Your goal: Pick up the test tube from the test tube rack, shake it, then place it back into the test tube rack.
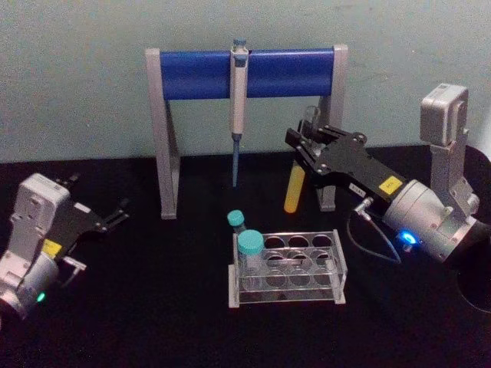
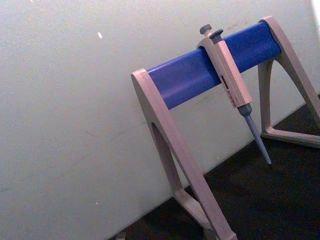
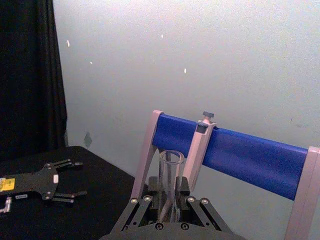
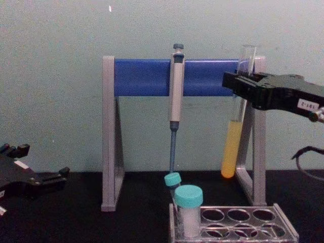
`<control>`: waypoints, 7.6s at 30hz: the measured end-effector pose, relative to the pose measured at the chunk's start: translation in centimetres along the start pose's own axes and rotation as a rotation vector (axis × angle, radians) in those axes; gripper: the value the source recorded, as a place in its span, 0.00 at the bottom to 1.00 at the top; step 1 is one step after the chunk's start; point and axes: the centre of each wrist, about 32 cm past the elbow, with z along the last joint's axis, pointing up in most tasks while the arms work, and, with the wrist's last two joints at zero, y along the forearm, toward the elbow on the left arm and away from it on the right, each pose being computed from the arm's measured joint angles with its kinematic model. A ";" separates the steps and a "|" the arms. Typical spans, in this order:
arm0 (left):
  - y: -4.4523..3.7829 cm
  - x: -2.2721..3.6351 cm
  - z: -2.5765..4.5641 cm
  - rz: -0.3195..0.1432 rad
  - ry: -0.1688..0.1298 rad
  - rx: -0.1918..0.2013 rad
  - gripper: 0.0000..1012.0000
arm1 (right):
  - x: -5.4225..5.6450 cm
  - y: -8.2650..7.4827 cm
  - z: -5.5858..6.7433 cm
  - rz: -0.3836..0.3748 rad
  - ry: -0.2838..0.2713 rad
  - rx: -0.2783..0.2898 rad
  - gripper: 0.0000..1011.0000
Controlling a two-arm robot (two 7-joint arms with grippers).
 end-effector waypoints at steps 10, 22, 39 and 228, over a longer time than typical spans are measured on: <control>0.00 0.00 0.00 0.000 0.000 0.000 0.99 | -0.2 -0.2 0.2 0.009 -0.001 -0.008 0.23; 0.00 0.00 0.00 0.000 0.000 0.000 0.99 | -1.3 -1.0 0.4 0.067 0.038 -0.026 0.23; 0.00 0.00 0.00 0.000 0.000 0.000 0.99 | -2.0 -1.4 -0.3 0.134 0.057 -0.064 0.23; 0.00 0.00 0.00 0.000 0.000 0.000 0.99 | -2.8 -2.0 -1.0 0.023 -0.034 0.036 0.99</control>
